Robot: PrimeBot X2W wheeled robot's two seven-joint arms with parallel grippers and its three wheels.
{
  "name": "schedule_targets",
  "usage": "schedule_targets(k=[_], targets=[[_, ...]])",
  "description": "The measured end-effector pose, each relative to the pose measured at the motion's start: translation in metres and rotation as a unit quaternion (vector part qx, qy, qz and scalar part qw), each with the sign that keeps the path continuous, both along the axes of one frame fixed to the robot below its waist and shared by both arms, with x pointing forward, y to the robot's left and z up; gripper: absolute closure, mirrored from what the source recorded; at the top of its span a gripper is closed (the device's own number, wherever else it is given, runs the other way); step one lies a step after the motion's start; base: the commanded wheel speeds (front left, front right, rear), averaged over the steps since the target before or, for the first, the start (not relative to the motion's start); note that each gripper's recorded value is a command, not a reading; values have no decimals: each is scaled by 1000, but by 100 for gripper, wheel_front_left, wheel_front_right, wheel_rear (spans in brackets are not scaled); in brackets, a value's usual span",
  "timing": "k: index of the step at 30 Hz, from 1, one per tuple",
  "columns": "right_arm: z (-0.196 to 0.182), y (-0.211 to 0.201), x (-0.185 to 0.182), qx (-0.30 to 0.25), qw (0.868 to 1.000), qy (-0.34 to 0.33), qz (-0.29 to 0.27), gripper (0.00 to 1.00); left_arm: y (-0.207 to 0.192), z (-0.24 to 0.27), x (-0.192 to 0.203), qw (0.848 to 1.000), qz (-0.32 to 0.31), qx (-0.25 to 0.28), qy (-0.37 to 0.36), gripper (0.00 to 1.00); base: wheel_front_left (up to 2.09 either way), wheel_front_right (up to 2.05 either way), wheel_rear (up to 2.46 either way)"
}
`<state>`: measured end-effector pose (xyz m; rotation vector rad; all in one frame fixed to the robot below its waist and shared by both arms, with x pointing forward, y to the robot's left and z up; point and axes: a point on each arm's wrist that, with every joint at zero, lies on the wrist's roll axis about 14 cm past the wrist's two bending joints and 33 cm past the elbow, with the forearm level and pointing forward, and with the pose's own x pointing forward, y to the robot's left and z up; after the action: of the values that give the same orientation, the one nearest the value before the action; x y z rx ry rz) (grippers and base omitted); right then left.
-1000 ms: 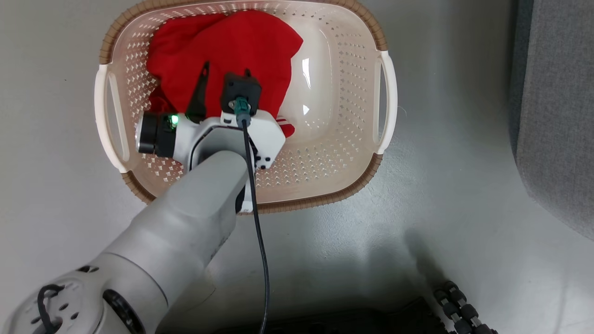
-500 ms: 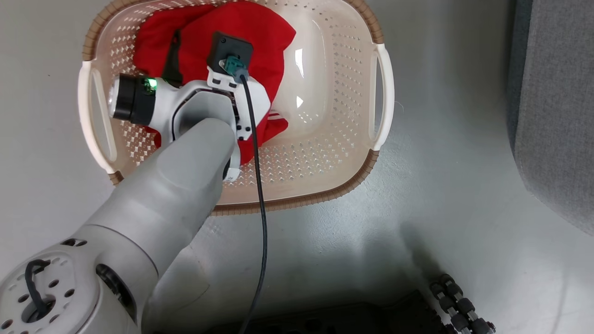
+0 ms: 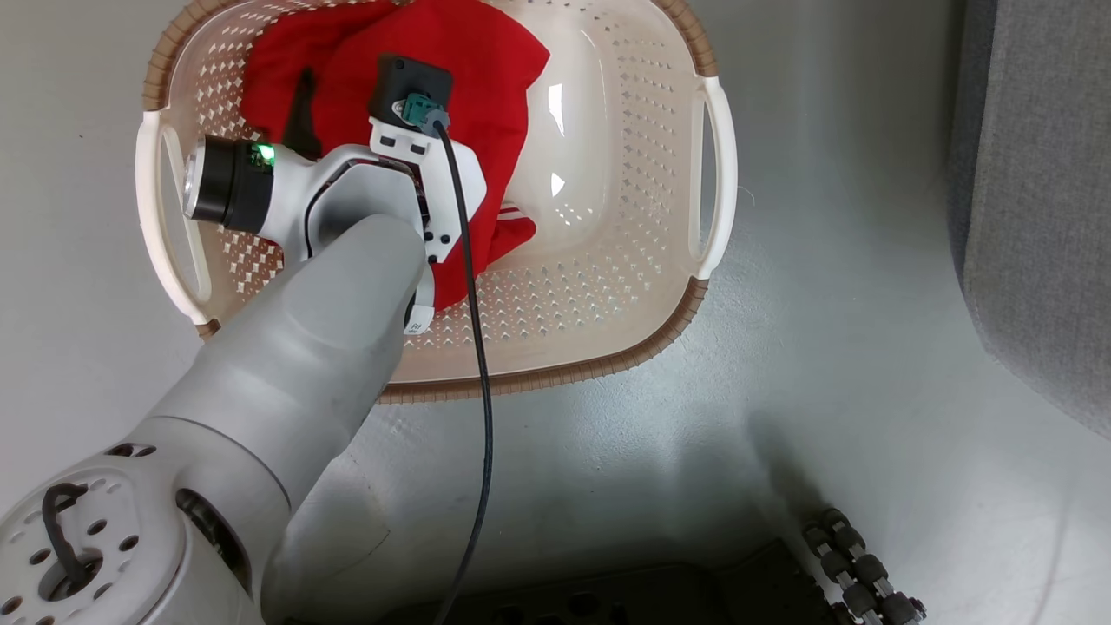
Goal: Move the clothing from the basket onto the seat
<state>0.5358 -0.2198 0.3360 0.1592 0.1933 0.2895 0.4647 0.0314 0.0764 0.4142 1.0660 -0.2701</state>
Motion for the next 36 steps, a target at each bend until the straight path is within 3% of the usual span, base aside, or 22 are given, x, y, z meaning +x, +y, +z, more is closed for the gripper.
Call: schedule_targets(k=[7,8,9,10,11,25,36], targets=[[0,0,0,-1,1000,-1,0,0,2,-9,-11,999,-4,-3,39,0,0,0,0],[-1,0,0,-1,1000,0,0,0,2,-9,-12,999,-3,-5,42,5,0,0,0],[-1,-1,0,-1,1000,0,0,0,2,-9,-13,999,-3,-5,43,18,0,0,0],[0,-1,0,-1,1000,0,0,0,1,-10,-13,999,-4,-6,45,50,0,0,0],[0,-1,0,-2,1000,0,0,0,0,-10,-14,999,-3,-8,48,98,0,0,0],[26,-6,7,-5,999,-30,-9,0,-19,18,-8,997,2,-75,-3,100,0,0,0],[76,1,-3,7,998,-62,-8,0,-29,87,2,988,-9,-131,-82,100,0,0,0]])
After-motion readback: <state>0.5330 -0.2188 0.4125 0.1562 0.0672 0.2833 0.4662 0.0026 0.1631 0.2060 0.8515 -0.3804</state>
